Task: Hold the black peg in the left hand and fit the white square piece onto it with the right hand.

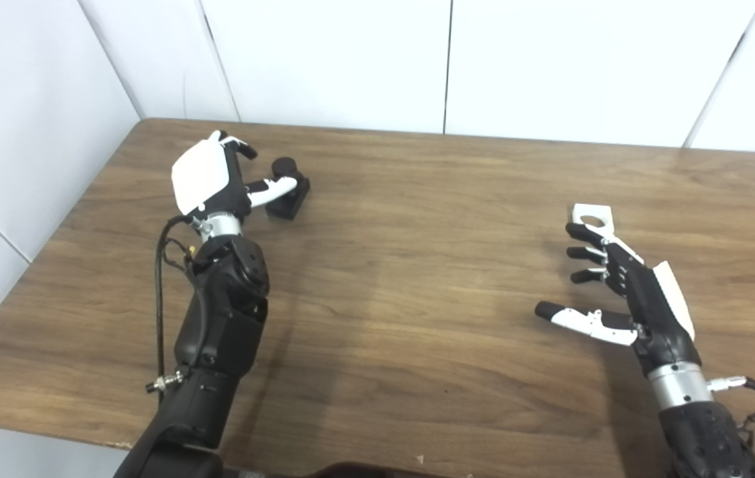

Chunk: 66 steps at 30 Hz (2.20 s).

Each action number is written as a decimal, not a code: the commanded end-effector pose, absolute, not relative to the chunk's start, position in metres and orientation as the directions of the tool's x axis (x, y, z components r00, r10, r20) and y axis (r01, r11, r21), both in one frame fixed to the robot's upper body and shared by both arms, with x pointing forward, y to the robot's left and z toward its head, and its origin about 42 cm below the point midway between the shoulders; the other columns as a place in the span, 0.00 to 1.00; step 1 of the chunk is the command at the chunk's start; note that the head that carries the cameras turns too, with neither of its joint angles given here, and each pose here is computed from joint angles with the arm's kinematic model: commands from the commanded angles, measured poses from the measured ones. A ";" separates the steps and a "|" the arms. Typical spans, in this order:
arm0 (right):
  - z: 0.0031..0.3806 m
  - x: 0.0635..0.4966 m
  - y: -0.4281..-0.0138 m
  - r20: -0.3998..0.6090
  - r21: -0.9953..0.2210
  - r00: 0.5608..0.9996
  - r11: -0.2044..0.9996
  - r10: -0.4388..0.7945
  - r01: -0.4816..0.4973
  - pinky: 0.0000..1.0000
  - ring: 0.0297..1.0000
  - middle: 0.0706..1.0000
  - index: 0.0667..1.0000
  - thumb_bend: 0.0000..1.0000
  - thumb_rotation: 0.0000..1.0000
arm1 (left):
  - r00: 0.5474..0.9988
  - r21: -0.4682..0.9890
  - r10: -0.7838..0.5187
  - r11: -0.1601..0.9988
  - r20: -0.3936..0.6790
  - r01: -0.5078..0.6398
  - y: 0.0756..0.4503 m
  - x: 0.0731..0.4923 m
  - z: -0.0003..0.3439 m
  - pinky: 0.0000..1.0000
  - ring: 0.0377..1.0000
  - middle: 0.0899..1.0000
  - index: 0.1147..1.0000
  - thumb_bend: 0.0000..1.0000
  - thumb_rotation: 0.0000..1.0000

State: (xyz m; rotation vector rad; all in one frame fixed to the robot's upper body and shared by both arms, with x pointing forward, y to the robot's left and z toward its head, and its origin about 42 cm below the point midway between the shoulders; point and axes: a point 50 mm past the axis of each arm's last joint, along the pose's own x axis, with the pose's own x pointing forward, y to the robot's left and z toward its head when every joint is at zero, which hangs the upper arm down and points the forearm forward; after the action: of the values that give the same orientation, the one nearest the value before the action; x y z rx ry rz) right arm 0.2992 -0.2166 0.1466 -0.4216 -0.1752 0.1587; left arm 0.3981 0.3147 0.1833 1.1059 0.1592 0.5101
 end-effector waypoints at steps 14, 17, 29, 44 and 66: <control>0.169 0.307 -0.211 0.238 -0.420 0.951 0.904 0.199 -0.084 0.63 0.78 0.84 0.79 0.81 0.27 | 0.877 0.897 0.449 0.297 0.173 -0.329 0.312 0.404 0.206 0.77 0.91 0.90 0.57 1.00 0.52; 0.169 0.306 -0.213 0.236 -0.422 0.952 0.903 0.195 -0.080 0.63 0.78 0.84 0.79 0.81 0.28 | 0.873 0.899 0.454 0.286 0.176 -0.330 0.310 0.406 0.200 0.76 0.91 0.90 0.57 1.00 0.51; 0.169 0.302 -0.214 0.247 -0.414 0.951 0.907 0.185 -0.069 0.62 0.78 0.84 0.79 0.81 0.28 | 0.870 0.912 0.463 0.263 0.167 -0.316 0.306 0.415 0.183 0.80 0.92 0.91 0.59 1.00 0.50; 0.170 0.296 -0.218 0.244 -0.421 0.953 0.905 0.177 -0.060 0.63 0.77 0.84 0.79 0.81 0.29 | 0.864 0.928 0.471 0.214 0.176 -0.306 0.306 0.426 0.170 0.82 0.91 0.91 0.58 0.97 0.46; 0.171 0.293 -0.219 0.244 -0.416 0.956 0.908 0.165 -0.050 0.64 0.77 0.85 0.79 0.78 0.28 | 0.923 0.899 0.371 0.365 0.098 -0.242 0.321 0.437 0.163 0.78 0.80 0.77 0.42 0.51 0.07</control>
State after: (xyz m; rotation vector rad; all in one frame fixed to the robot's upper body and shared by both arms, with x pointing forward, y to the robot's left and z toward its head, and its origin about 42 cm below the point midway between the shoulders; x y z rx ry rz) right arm 0.2889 -0.2220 0.1521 -0.4302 -0.1930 0.1274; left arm 0.4310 0.3064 0.1498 1.1118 0.1380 0.3812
